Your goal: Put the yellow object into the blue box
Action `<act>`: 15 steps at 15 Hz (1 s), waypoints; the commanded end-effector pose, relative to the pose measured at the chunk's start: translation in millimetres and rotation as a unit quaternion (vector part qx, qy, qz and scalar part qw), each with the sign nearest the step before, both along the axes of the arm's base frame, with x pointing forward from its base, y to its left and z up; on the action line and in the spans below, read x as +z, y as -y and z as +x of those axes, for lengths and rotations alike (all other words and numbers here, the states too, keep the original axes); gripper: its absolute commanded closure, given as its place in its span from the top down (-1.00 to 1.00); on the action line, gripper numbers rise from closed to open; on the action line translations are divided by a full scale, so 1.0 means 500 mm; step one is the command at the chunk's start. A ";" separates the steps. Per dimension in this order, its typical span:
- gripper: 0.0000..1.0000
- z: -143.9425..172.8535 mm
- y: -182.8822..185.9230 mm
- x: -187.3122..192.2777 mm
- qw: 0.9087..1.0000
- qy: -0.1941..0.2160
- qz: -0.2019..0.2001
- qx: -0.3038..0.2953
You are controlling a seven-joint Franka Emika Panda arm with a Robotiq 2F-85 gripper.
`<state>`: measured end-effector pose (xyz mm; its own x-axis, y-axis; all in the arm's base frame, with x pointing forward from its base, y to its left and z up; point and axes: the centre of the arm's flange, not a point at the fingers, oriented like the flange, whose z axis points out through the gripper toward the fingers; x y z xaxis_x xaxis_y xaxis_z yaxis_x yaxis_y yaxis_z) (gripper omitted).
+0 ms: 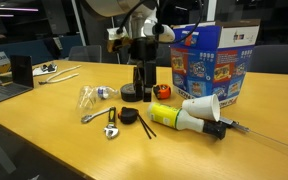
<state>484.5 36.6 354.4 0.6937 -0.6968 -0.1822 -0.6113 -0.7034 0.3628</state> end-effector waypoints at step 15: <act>1.00 0.118 0.109 -0.108 0.896 0.048 -0.099 -0.431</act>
<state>547.2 -18.2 322.3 0.0321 -0.9995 0.0010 -0.9335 -0.0297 0.3574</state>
